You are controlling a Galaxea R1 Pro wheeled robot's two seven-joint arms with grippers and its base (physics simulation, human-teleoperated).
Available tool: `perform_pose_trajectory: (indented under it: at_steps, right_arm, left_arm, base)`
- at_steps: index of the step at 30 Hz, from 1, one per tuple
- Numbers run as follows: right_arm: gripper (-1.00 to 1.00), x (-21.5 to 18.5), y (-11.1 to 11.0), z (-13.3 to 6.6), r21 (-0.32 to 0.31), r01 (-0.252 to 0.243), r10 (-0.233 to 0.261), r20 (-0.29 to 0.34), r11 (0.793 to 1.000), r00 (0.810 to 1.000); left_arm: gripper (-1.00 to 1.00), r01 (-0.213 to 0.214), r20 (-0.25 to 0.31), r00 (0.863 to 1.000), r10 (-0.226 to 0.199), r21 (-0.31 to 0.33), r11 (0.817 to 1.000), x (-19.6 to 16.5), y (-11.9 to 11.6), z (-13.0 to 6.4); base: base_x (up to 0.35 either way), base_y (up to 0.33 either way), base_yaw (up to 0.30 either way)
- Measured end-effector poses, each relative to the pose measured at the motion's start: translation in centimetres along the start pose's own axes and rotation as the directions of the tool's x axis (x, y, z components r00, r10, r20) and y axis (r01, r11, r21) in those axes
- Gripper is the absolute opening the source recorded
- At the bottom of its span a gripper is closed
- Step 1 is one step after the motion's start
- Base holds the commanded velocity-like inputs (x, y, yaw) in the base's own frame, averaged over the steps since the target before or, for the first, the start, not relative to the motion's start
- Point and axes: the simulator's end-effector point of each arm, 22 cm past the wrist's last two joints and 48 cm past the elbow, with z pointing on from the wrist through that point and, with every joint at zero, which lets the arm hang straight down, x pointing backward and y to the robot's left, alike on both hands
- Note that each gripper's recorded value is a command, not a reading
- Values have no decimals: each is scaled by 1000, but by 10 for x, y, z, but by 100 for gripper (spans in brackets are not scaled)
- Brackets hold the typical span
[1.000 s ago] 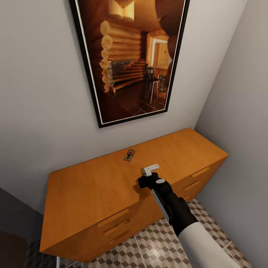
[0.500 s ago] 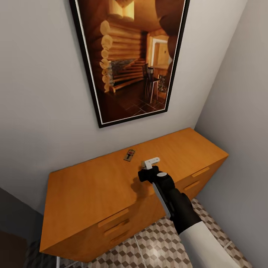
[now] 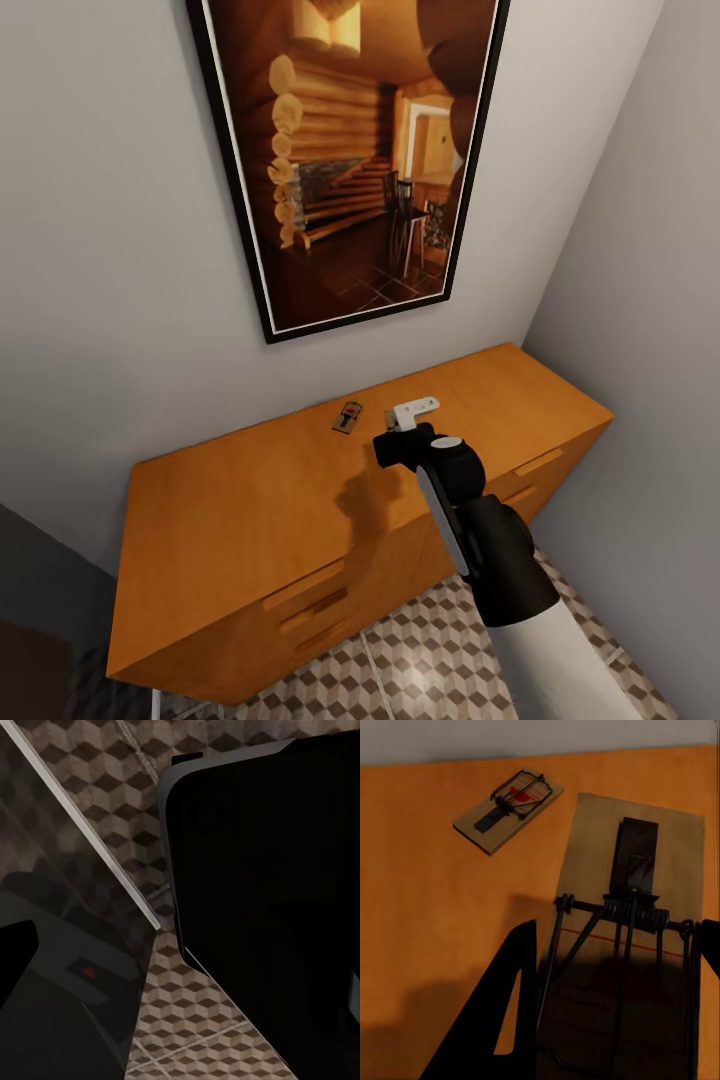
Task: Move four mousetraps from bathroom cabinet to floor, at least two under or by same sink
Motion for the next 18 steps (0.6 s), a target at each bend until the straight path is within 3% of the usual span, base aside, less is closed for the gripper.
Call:
perform_pose_trajectory:
  at_steps: [10, 18]
  right_arm:
    - [-100, -2, 0, -1, 9, -3, 3, 2, 1000, 1000]
    - [-100, -2, -1, -1, 12, -2, 2, 1, 1000, 1000]
  left_arm:
    - [100, 0, 0, 1000, 0, 0, 1000, 0, 0, 0]
    - [100, 0, -1, 1000, 0, 2, 1000, 0, -1, 0]
  base:
    - [-20, -23, 0]
    - [-246, -136, 0]
